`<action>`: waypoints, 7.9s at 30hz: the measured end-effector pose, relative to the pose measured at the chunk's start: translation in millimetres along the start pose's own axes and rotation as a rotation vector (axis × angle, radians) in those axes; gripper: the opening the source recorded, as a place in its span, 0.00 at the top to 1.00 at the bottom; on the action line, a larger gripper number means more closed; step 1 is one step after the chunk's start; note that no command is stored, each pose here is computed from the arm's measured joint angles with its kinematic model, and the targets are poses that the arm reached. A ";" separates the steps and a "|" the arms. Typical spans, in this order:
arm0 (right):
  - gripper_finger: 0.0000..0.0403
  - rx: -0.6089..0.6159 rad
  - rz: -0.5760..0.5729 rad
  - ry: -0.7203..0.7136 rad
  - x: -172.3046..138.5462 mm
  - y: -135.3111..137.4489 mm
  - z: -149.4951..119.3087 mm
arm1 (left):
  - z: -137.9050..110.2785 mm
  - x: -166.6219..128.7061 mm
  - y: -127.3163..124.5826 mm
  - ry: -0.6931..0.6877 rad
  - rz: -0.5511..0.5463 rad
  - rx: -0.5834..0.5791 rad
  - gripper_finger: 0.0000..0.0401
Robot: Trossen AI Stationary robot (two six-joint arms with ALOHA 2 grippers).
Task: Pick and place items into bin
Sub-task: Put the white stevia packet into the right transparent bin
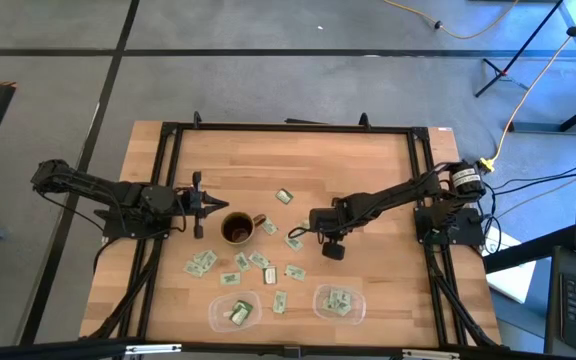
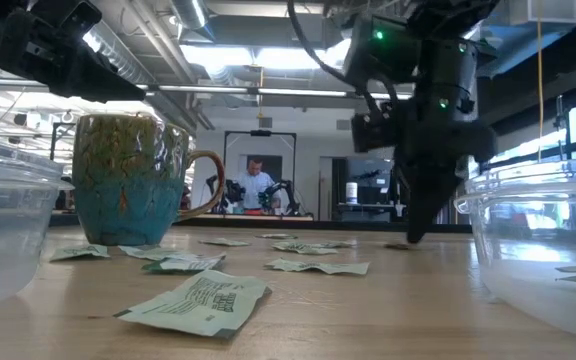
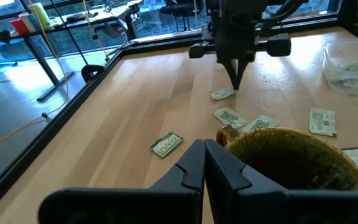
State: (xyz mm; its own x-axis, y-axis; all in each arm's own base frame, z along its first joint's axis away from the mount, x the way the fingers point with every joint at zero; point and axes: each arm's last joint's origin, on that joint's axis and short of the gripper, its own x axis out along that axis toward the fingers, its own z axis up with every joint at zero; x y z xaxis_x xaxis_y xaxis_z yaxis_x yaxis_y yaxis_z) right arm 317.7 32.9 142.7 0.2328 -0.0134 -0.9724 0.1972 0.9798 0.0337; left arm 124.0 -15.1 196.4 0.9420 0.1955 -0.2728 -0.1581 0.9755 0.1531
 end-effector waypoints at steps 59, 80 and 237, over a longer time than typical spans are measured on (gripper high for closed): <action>0.82 0.027 0.243 0.008 -60.0 174.7 -69.9 | 0.0 0.0 0.0 0.000 0.000 -0.001 0.98; 0.80 -0.409 0.173 -0.372 -57.8 142.1 10.9 | 0.1 0.0 0.0 0.000 0.000 0.000 0.98; 0.83 -0.232 -0.039 -0.155 40.2 57.0 53.3 | -2.0 -0.1 -0.1 0.020 -0.001 0.008 0.99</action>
State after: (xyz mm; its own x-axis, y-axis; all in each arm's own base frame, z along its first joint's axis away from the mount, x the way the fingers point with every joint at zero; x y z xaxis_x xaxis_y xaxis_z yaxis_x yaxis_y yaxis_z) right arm 389.0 77.6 117.8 0.3755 -0.0646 -0.9246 -0.0102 0.9972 -0.0738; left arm 123.3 -15.0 194.5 0.9359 0.1964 -0.2924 -0.1545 0.9749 0.1603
